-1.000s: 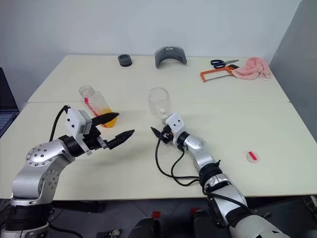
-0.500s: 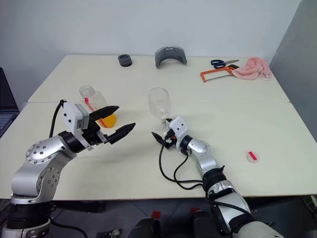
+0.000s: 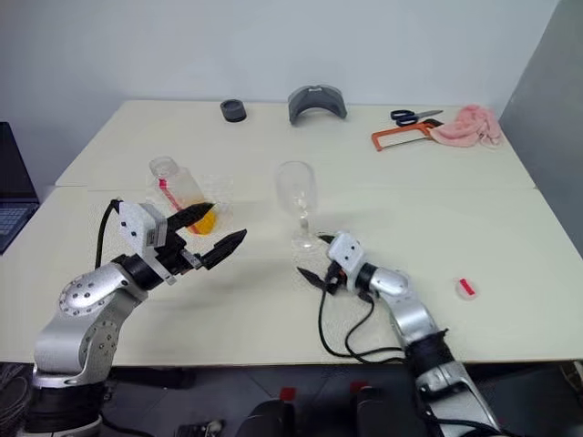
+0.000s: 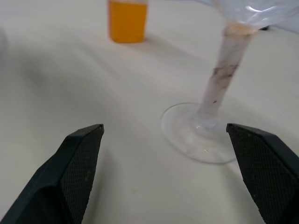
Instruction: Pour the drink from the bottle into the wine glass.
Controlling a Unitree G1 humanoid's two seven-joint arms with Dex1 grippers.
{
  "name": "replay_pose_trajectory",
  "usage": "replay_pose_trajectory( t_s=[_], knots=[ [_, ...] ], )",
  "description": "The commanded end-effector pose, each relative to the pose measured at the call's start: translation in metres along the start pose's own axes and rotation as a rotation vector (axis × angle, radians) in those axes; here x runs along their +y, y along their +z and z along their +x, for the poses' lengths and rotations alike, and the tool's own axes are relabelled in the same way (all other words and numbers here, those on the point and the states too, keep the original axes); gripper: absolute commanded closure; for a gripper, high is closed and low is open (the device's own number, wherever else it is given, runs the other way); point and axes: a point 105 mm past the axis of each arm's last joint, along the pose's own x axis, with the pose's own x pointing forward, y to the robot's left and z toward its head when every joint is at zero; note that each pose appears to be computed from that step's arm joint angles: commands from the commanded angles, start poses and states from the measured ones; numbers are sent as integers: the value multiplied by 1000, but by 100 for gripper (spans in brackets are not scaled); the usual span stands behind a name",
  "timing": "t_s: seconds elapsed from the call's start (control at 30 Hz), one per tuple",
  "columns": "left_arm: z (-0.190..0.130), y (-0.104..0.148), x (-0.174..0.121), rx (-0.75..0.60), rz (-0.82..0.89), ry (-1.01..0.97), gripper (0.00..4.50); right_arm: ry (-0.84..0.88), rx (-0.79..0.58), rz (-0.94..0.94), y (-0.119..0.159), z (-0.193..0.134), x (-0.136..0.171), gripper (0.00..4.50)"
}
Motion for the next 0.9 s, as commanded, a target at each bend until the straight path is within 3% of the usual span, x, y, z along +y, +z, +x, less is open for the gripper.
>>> replay_pose_trajectory(
  t_s=[0.03,0.27,0.4,0.9],
  knots=[
    [-9,-16,12,40,30,102,0,75,-46,-43,29,-14,10,2],
    [-30,-44,42,84,11,337,0,175,-63,4,61,-47,27,2],
    [-35,-42,60,45,-11,433,0,162,-93,49,79,-50,28,2],
    [-21,-33,92,31,-31,433,0,66,-81,157,103,-39,25,2]
  ],
)
